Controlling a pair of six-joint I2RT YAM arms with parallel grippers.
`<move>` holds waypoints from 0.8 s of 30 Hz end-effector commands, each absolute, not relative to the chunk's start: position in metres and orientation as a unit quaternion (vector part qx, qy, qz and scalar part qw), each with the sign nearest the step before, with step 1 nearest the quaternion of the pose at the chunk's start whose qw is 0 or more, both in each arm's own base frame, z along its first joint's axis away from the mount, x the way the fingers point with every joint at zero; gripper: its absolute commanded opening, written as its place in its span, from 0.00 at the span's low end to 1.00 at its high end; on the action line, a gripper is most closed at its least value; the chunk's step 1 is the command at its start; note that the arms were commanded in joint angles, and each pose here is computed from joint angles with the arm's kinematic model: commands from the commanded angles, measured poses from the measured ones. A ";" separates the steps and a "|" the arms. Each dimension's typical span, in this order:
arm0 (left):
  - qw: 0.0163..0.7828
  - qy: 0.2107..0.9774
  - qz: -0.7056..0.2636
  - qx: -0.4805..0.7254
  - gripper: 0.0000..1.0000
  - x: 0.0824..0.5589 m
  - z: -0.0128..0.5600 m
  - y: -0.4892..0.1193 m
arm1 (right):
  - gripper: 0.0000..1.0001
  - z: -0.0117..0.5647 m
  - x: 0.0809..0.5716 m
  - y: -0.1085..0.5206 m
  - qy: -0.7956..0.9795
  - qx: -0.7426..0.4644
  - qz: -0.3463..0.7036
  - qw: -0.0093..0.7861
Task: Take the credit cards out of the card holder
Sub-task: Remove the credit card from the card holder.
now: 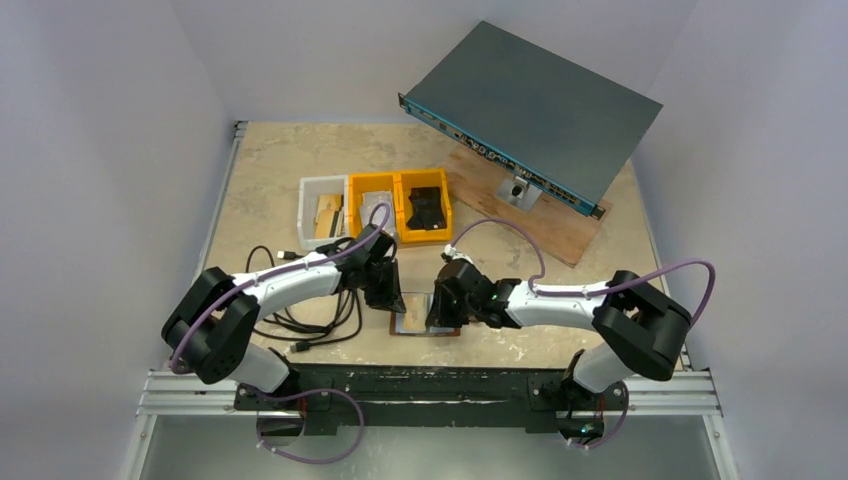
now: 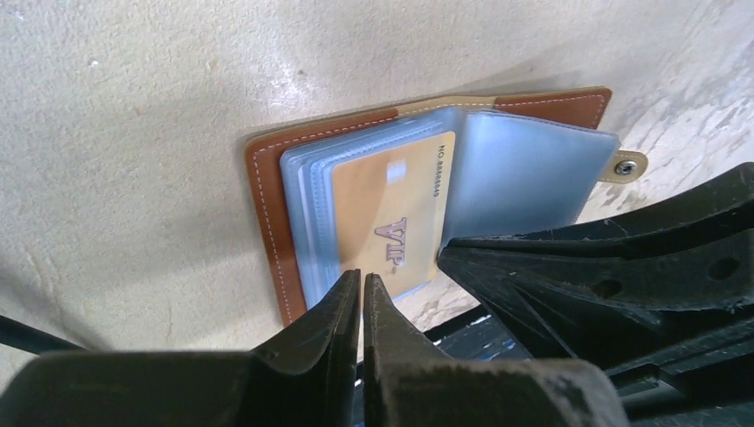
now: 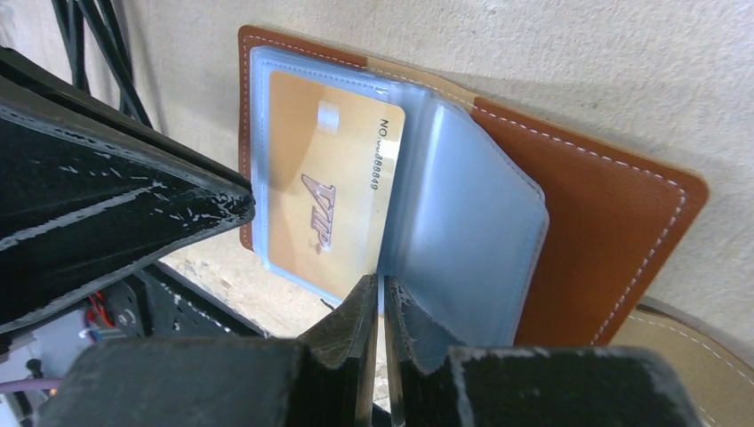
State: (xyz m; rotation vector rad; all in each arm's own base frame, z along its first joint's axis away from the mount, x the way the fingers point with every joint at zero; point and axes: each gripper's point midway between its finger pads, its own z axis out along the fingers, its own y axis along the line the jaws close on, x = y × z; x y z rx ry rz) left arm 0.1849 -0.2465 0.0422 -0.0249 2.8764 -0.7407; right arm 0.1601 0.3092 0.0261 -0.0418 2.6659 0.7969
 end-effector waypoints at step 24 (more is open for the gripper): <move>0.090 0.967 -0.240 0.001 0.00 0.192 0.026 -0.247 | 0.25 0.033 0.175 0.314 0.897 0.058 0.408 0.159</move>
